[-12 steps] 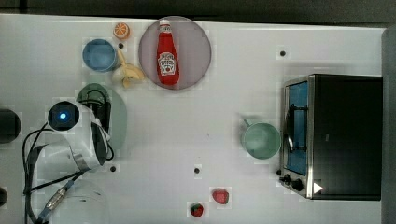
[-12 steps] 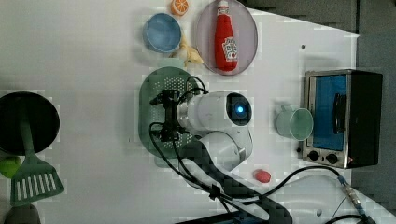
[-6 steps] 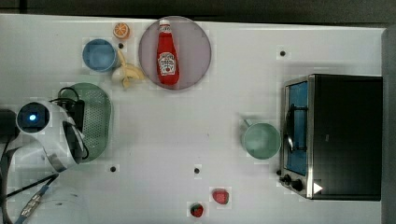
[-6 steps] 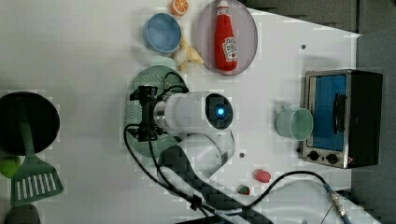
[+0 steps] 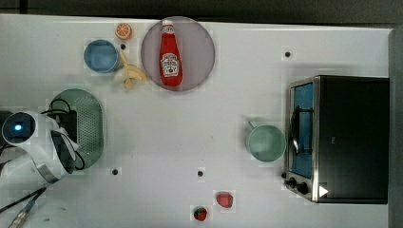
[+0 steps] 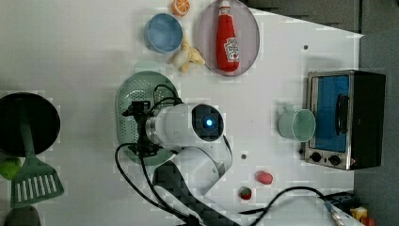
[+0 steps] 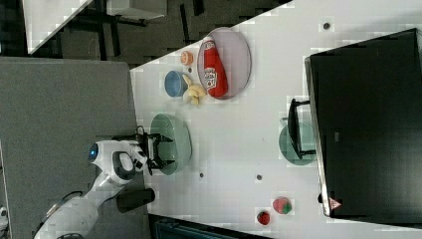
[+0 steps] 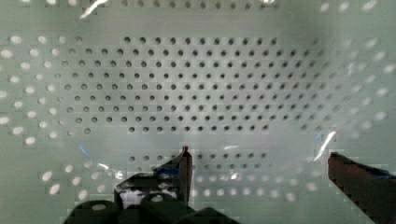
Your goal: Drag strainer right to left.
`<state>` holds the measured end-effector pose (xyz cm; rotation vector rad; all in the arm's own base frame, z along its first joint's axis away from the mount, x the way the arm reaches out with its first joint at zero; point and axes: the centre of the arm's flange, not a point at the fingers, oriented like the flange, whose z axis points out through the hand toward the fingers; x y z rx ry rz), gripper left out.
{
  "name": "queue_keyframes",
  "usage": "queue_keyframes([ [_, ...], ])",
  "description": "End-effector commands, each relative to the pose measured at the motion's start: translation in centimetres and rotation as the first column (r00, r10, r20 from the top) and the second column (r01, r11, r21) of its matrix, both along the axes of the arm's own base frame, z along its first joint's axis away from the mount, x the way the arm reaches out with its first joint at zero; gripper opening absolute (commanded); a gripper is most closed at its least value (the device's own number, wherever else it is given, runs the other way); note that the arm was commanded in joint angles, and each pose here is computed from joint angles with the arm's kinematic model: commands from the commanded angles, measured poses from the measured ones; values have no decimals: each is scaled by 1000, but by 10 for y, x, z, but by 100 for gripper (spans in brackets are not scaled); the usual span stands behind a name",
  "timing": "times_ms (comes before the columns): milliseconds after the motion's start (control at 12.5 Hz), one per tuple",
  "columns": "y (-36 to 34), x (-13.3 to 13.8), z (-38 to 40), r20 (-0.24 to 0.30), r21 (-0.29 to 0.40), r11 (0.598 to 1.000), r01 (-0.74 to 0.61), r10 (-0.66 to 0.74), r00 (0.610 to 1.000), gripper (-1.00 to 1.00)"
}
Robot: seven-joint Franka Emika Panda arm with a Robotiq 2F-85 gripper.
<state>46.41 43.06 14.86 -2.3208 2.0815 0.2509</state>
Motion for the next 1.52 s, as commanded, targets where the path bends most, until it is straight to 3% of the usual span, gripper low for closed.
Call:
queue_keyframes([
  [80, -60, 66, 125, 100, 42, 991, -128, 123, 987, 100],
  [320, -160, 99, 245, 155, 34, 948, -315, 306, 939, 100],
  [560, -295, 106, 354, 200, -9, 930, -367, 361, 911, 100],
  [800, -420, 77, 415, 139, -106, 869, -483, 494, 858, 100],
  [960, -477, 54, 434, 109, -108, 827, -551, 561, 821, 100],
  [1200, -512, 38, 438, 126, -74, 846, -529, 534, 836, 100],
  [1520, -505, 42, 426, 100, -70, 841, -536, 541, 835, 100],
])
